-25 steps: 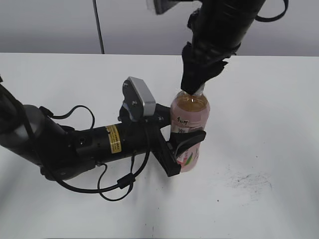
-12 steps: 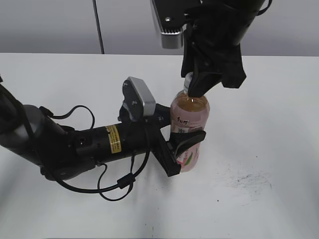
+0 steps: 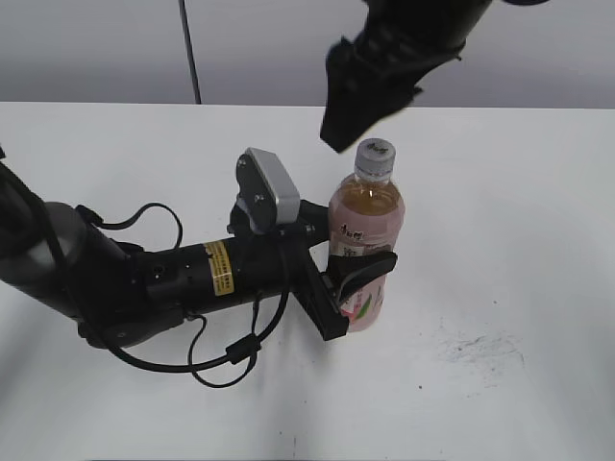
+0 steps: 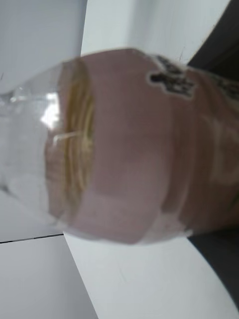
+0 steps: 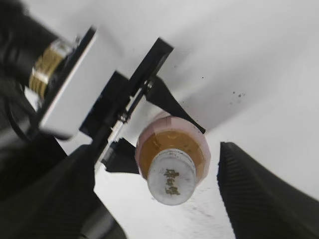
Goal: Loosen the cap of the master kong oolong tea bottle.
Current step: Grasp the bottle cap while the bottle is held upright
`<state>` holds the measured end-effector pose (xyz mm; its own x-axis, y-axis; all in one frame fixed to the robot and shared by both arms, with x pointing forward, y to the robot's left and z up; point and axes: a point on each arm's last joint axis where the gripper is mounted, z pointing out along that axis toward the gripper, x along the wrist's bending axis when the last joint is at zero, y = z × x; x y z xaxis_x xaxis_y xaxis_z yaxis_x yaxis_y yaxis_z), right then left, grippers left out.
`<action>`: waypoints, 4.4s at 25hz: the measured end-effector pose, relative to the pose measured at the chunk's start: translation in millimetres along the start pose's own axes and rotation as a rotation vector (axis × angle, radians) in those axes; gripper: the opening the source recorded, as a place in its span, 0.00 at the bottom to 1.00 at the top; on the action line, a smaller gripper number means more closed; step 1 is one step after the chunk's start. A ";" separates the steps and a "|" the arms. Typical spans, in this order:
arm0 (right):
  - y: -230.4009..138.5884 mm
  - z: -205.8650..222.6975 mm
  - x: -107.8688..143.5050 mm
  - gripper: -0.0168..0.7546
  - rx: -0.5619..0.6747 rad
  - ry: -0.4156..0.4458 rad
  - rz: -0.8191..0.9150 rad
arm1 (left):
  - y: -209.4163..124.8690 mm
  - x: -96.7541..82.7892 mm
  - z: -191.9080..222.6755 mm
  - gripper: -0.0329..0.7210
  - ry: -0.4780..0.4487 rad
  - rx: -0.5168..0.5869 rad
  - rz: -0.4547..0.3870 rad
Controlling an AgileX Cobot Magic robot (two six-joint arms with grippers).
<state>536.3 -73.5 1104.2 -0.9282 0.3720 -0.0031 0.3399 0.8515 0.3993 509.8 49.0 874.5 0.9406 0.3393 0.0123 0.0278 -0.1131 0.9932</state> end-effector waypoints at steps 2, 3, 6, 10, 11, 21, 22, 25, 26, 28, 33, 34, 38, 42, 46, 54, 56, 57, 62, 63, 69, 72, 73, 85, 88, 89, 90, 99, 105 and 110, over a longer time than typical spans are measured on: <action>6.4 -12.6 -1.5 0.77 -0.040 -0.026 0.274 | 0.0 0.0 0.0 0.55 0.000 0.000 0.000; 8.1 -15.7 -2.1 0.77 -0.052 -0.032 0.400 | 0.0 0.0 0.0 0.55 0.000 0.000 0.000; 9.2 -19.4 -4.0 0.77 -0.064 -0.049 0.653 | 0.0 0.0 0.0 0.55 0.000 0.000 0.000; 4.6 -13.6 -4.9 0.77 -0.039 -0.062 0.766 | 0.0 0.0 0.0 0.55 0.000 0.000 0.000; 2.8 -11.0 -4.8 0.77 -0.028 -0.063 0.775 | 0.0 0.0 0.0 0.55 0.000 0.000 0.000; -11.6 12.0 -2.4 0.65 0.065 -0.052 0.802 | 0.0 0.0 0.0 0.55 0.000 0.000 0.000; -11.6 12.9 -2.7 0.61 0.068 -0.052 0.803 | 0.0 0.0 0.0 0.55 0.000 0.000 0.000; -11.8 18.5 -4.2 0.43 0.082 -0.050 0.805 | 0.0 0.0 0.0 0.55 0.000 0.000 0.000; -11.7 20.6 -4.8 0.38 0.085 -0.050 0.804 | -0.1 0.2 0.0 0.55 0.002 0.001 -0.002; -11.4 20.5 -5.0 0.38 0.081 -0.049 0.775 | 0.0 0.4 0.0 0.55 0.004 0.000 -0.006; -10.6 19.2 -5.7 0.38 0.083 -0.044 0.502 | -0.1 0.4 0.0 0.55 0.005 0.001 -0.006; -10.3 18.7 -5.8 0.38 0.085 -0.040 0.401 | 0.0 0.4 0.0 0.55 0.004 0.000 -0.006; -9.5 17.8 -6.1 0.38 0.090 -0.017 -0.122 | 0.0 0.5 0.0 0.55 0.005 0.000 -0.006; -9.4 17.5 -6.0 0.37 0.094 0.002 -0.524 | 0.0 0.5 0.0 0.55 0.005 0.000 -0.006; -9.3 17.2 -6.0 0.37 0.094 0.008 -0.660 | 0.0 0.5 0.0 0.55 0.005 0.000 -0.006; -9.0 17.0 -5.8 0.37 0.092 0.011 -0.682 | 0.0 0.5 0.0 0.55 0.005 0.000 -0.006; -8.1 15.6 -5.5 0.37 0.087 0.012 -0.681 | 0.0 0.5 0.0 0.55 0.005 0.000 -0.006; -7.5 15.0 -5.4 0.37 0.083 0.013 -0.681 | 0.1 0.4 0.0 0.55 0.005 -0.001 -0.005; -1.1 -0.8 -3.1 0.37 0.043 -0.007 -0.620 | 6.8 0.8 0.3 0.55 0.003 -0.056 -0.002; -0.4 -4.5 -2.2 0.37 0.035 -0.013 -0.599 | 8.9 0.9 0.3 0.55 0.003 -0.066 0.001; -0.2 -8.8 -1.0 0.37 0.026 -0.021 -0.548 | 12.0 1.2 0.6 0.55 0.002 -0.082 0.005; -0.2 -8.8 -1.0 0.37 0.026 -0.021 -0.550 | 12.0 1.2 0.6 0.55 0.002 -0.082 0.005; -0.2 -8.8 -1.0 0.37 0.026 -0.021 -0.555 | 12.0 1.2 0.6 0.55 0.002 -0.082 0.005; -1.6 -8.9 -2.9 0.37 0.043 -0.040 -0.412 | 11.5 1.4 0.7 0.55 0.004 -0.077 0.003; -1.1 -9.1 -2.2 0.37 0.036 -0.035 -0.402 | 11.5 1.4 0.7 0.55 0.004 -0.077 0.003; -1.0 -9.1 -2.0 0.37 0.034 -0.033 -0.401 | 11.5 1.4 0.7 0.55 0.004 -0.077 0.003; -0.8 -9.7 -1.6 0.37 0.030 -0.031 -0.400 | 11.6 1.3 0.7 0.55 0.003 -0.077 0.004; -1.2 -10.3 -1.8 0.37 0.038 -0.033 -0.629 | 11.7 1.3 0.6 0.55 0.003 -0.079 0.006; 1.2 1.2 -4.8 0.37 0.059 -0.013 -0.790 | 8.5 2.5 0.1 0.55 0.014 -0.048 0.000; 7.8 12.9 5.8 0.37 0.100 -0.002 -0.896 | 4.1 2.1 -0.1 0.55 0.014 -0.018 -0.002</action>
<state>535.6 -59.9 1095.5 -0.8511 -0.4463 -0.2764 -0.4994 0.8506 0.1645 511.9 49.3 878.6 0.9359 0.3521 0.0119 0.0233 -0.0957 0.9951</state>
